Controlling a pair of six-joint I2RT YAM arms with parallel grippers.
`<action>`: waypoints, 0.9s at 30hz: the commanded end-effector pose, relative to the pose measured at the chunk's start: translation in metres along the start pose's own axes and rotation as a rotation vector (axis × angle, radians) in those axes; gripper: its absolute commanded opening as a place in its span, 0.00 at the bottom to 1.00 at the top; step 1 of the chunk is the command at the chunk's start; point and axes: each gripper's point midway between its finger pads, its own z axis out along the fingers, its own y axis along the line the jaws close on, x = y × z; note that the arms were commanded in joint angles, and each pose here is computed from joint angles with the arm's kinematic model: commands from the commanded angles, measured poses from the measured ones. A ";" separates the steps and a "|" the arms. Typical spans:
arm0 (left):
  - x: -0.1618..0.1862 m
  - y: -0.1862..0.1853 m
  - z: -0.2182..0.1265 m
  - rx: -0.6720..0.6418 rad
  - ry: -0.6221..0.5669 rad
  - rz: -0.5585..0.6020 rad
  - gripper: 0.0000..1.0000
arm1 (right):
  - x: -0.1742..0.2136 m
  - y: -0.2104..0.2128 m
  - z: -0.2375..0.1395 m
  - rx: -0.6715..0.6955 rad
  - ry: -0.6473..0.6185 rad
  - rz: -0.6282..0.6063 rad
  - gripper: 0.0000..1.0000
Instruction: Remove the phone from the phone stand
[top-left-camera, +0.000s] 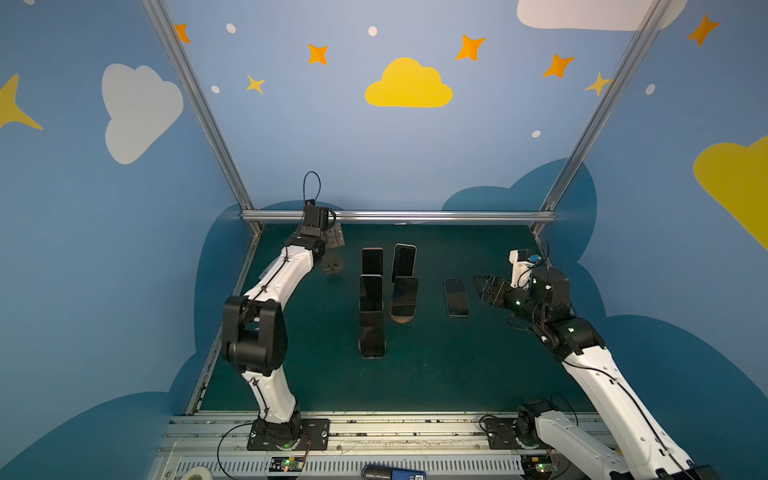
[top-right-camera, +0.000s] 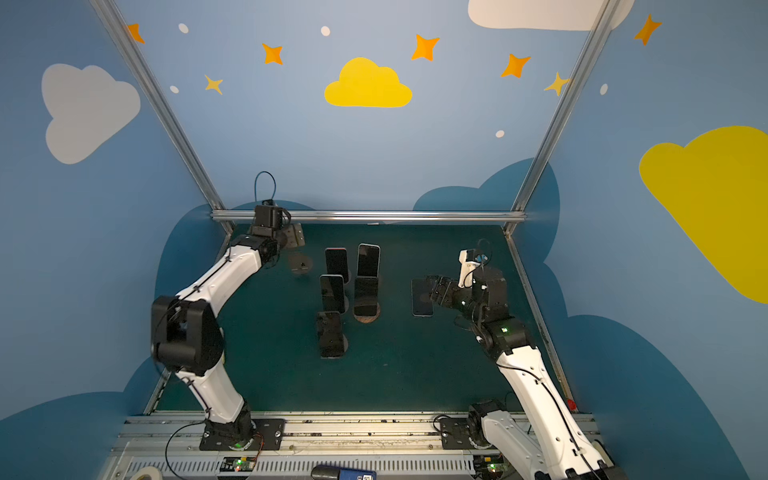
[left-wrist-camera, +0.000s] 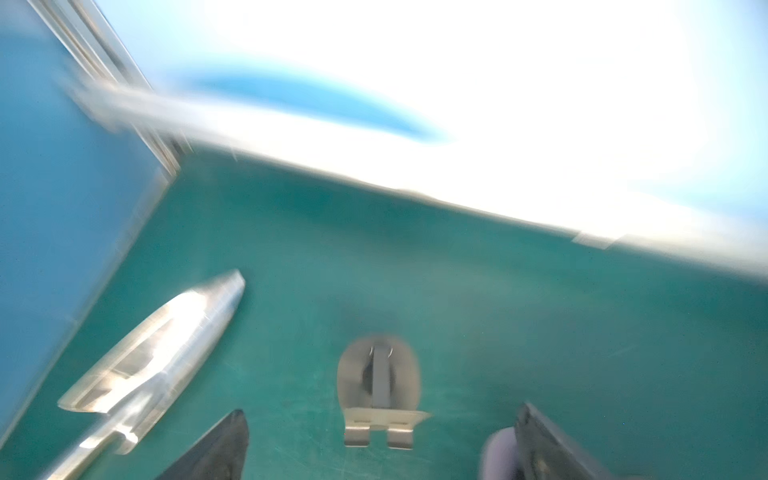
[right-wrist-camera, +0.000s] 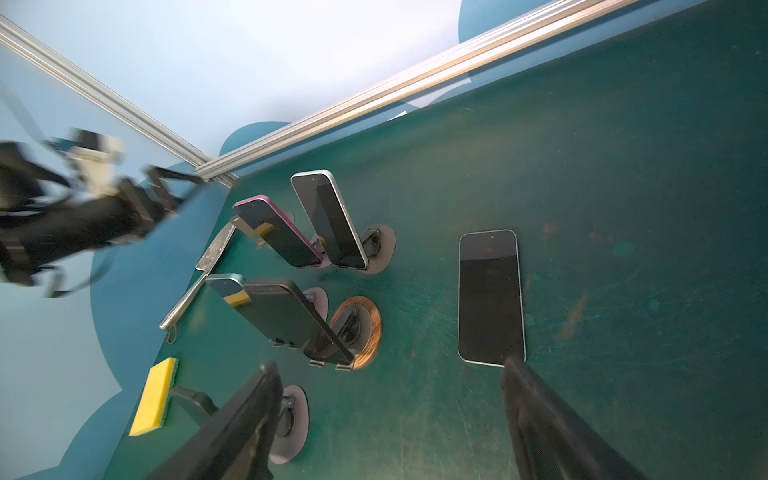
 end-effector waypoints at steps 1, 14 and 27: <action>-0.039 -0.011 -0.066 0.122 -0.099 -0.101 1.00 | 0.005 0.004 -0.012 0.004 0.020 -0.003 0.83; 0.005 -0.031 -0.182 0.442 -0.336 -0.266 1.00 | 0.065 0.031 -0.031 -0.102 -0.032 -0.093 0.77; 0.003 0.020 -0.221 0.322 -0.483 -0.371 1.00 | 0.082 0.072 -0.033 -0.048 -0.140 -0.320 0.86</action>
